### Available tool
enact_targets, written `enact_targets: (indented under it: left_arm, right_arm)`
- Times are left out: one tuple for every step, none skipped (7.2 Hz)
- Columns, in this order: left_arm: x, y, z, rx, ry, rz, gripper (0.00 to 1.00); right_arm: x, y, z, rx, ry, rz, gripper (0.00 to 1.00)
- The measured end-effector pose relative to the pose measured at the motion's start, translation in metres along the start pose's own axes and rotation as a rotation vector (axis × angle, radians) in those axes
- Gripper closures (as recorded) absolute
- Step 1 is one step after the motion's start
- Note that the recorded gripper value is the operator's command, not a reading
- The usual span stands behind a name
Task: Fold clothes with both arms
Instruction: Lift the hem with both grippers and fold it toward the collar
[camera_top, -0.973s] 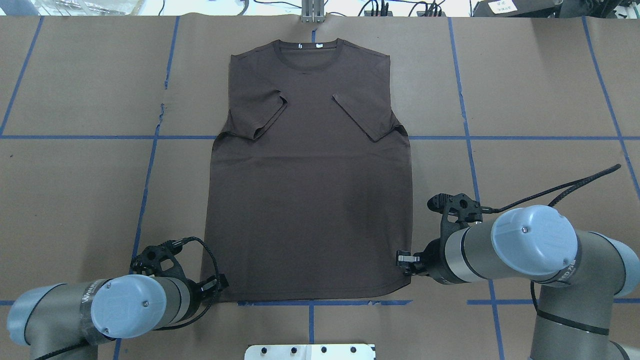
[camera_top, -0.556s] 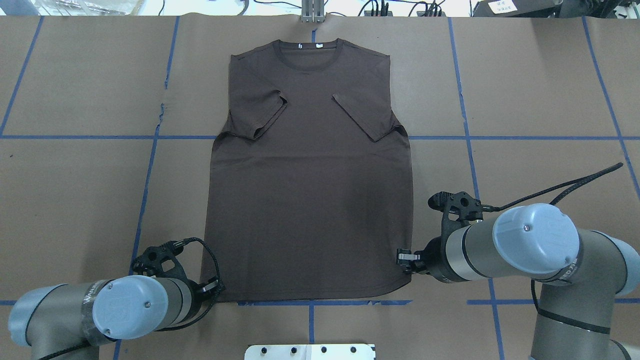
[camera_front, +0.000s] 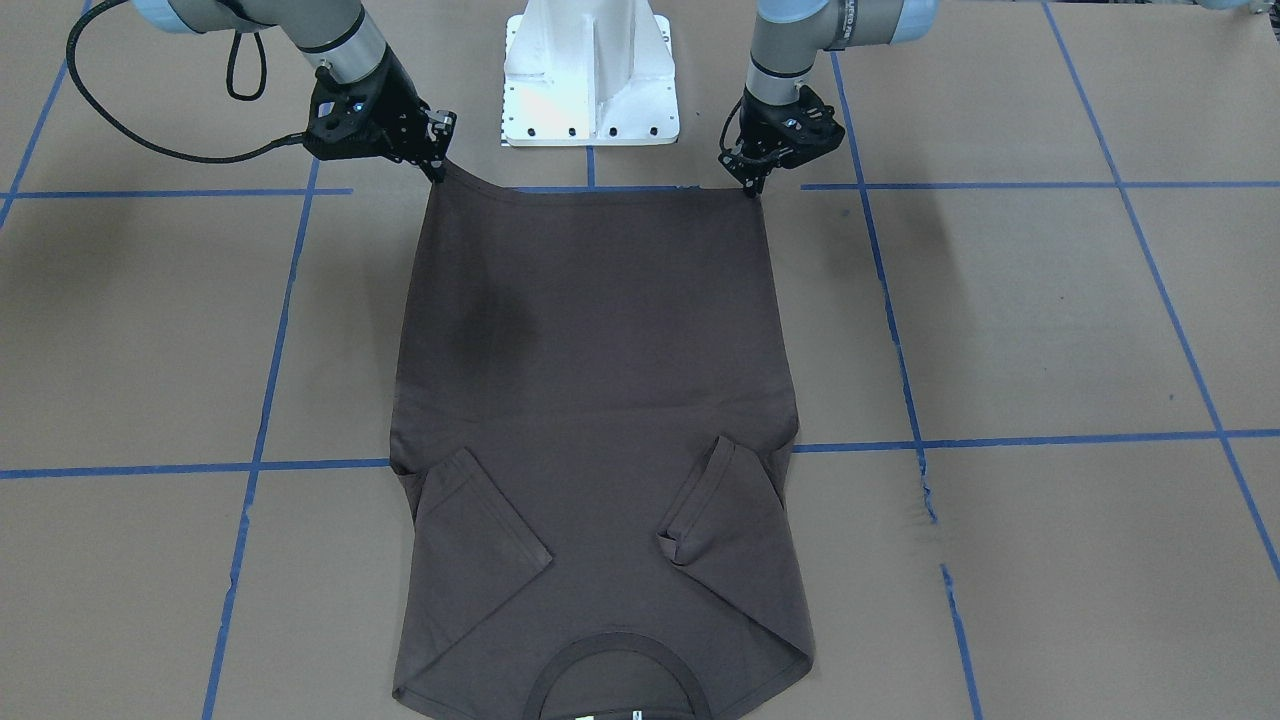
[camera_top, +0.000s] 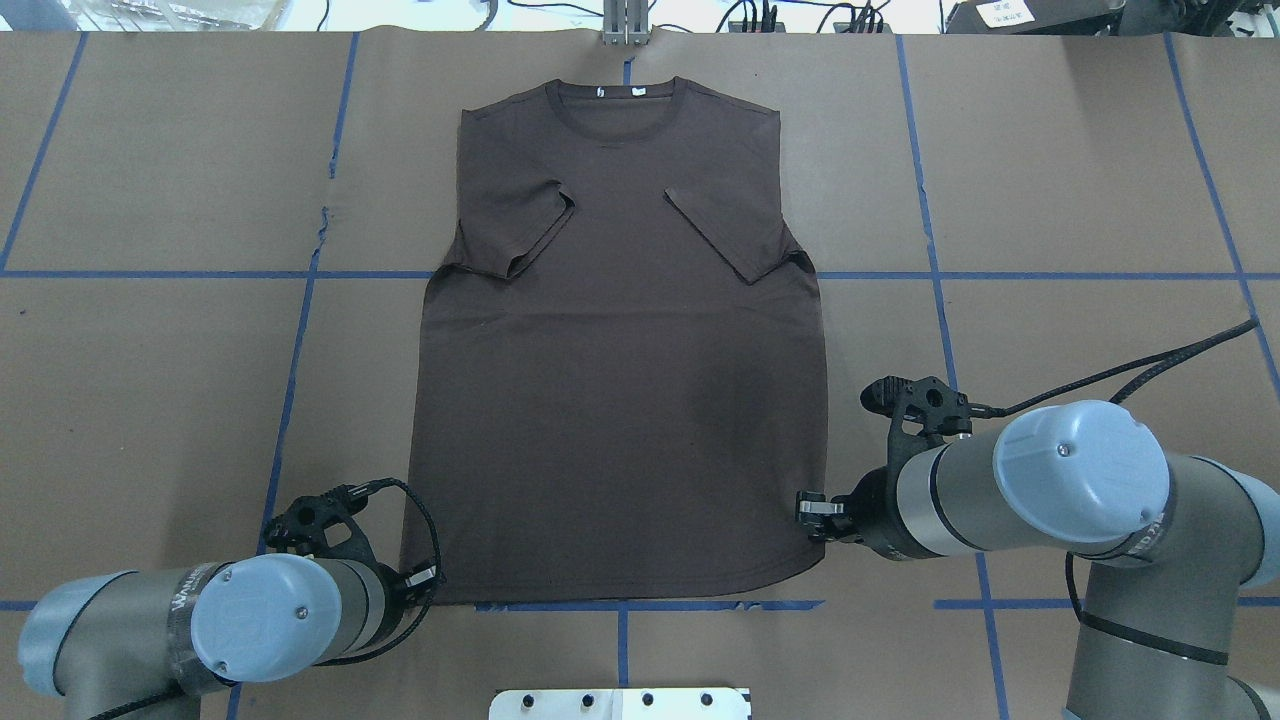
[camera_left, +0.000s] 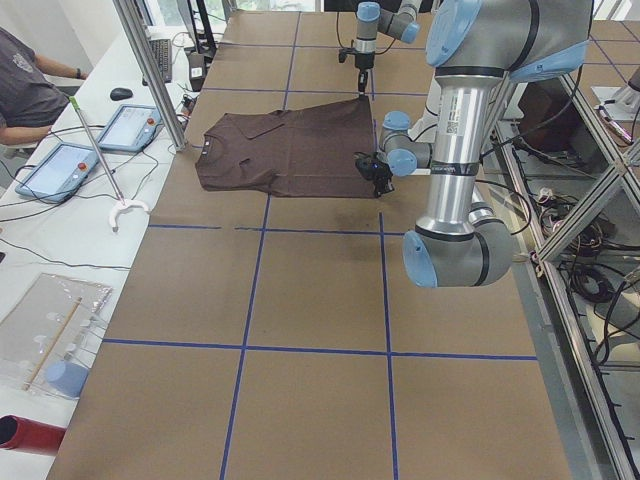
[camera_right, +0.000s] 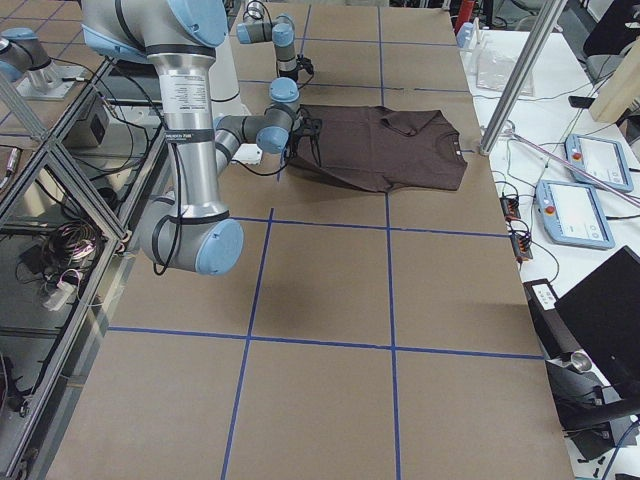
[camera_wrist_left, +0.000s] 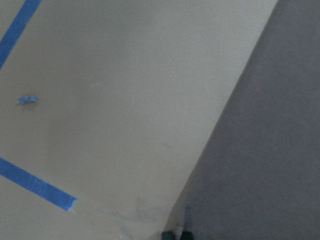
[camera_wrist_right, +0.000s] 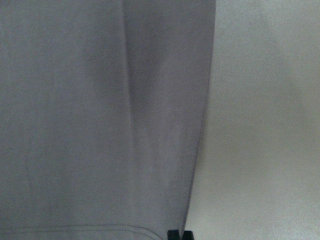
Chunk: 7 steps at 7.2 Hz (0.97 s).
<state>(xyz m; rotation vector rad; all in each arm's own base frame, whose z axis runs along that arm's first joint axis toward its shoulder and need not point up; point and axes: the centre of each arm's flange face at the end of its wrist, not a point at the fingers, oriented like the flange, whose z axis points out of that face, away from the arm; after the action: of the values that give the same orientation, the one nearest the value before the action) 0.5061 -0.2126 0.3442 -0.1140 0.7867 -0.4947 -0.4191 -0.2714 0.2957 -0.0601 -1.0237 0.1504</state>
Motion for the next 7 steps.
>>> enact_targets:
  left_arm:
    - [0.002, 0.000, -0.007, -0.002, 0.003, 0.002, 1.00]
    - [0.003, 0.000, -0.023, -0.005, 0.008, 0.007, 1.00]
    - [0.004, 0.001, -0.045, -0.009, 0.016, 0.016, 1.00]
    - [0.004, 0.003, -0.069, -0.017, 0.028, 0.037, 1.00]
    - [0.002, 0.013, -0.094, -0.041, 0.042, 0.074, 1.00]
    - [-0.004, 0.031, -0.123, -0.080, 0.047, 0.112, 1.00]
    - [-0.015, 0.046, -0.156, -0.121, 0.050, 0.144, 1.00]
  right_arm:
    - [0.001, -0.001, -0.002, -0.008, -0.002, 0.002, 1.00]
    - [0.001, -0.002, -0.008, -0.026, -0.010, 0.006, 1.00]
    - [0.005, 0.000, -0.020, -0.054, -0.021, 0.010, 1.00]
    - [0.013, 0.005, -0.034, -0.088, -0.029, 0.013, 1.00]
    - [0.022, 0.013, -0.049, -0.125, -0.034, 0.014, 1.00]
    - [0.031, 0.023, -0.066, -0.173, -0.040, 0.013, 1.00]
    - [0.037, 0.032, -0.080, -0.216, -0.044, 0.011, 1.00]
